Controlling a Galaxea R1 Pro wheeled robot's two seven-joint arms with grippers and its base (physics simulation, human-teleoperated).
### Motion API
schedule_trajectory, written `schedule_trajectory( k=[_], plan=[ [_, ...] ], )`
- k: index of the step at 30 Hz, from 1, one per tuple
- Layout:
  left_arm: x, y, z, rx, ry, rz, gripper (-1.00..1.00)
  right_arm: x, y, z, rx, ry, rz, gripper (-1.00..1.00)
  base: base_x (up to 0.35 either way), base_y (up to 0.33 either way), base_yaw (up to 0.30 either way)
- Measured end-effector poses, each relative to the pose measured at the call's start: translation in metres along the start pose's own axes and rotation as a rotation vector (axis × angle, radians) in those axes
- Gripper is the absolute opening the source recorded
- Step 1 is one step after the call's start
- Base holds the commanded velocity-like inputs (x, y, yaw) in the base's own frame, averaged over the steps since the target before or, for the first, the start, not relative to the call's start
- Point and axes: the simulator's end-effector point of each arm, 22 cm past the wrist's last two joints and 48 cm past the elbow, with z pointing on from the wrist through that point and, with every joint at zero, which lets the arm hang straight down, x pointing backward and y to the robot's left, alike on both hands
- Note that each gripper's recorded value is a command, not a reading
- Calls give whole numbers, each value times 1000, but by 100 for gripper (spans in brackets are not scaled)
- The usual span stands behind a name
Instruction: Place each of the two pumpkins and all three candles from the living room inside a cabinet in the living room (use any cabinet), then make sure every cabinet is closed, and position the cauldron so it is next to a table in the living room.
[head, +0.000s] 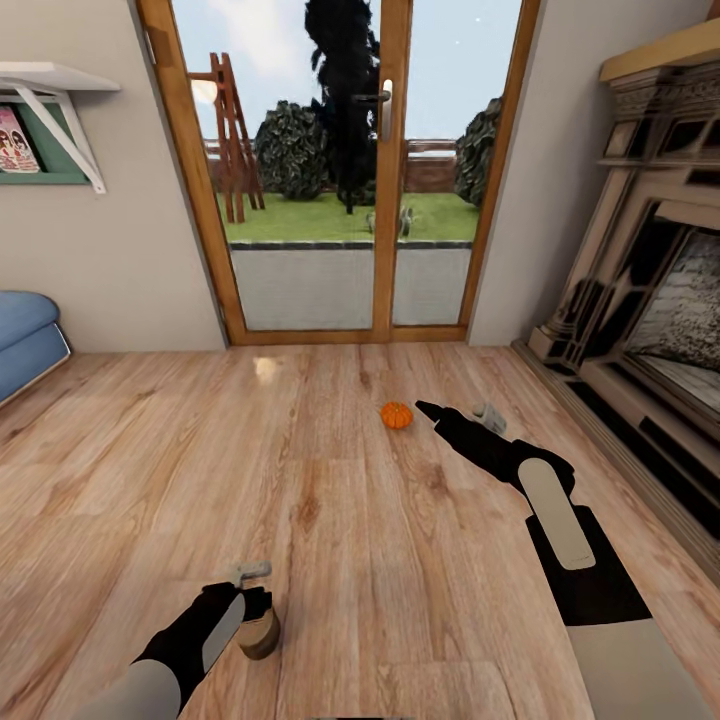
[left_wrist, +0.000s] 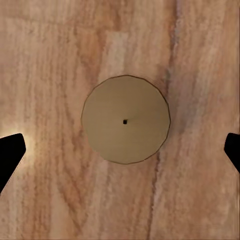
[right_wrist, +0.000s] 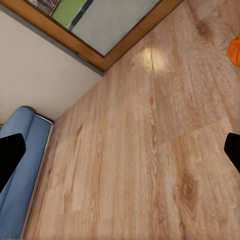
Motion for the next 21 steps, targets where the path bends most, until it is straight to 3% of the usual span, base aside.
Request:
schedule_trajectory(
  k=[3,7,11,18,21],
  plan=[
    [-22,-9,-12,23,-8,15,100,0,0,0,0,1,0,100,0,0,0],
    [-52,-19,-36,34,79,70,100,0,1,0,-1,3,-2,100,0,0,0],
    [-100,-24,-58,32,90,96,100,0,1,-1,-2,3,-4,100,0,0,0],
    [-137,-10,-72,-16,171,103,100,-4,0,-3,-2,-2,-14,100,0,0,0],
    [-140,-10,-74,-4,187,75,100,-7,1,-8,-6,-9,-24,100,0,0,0]
  ],
)
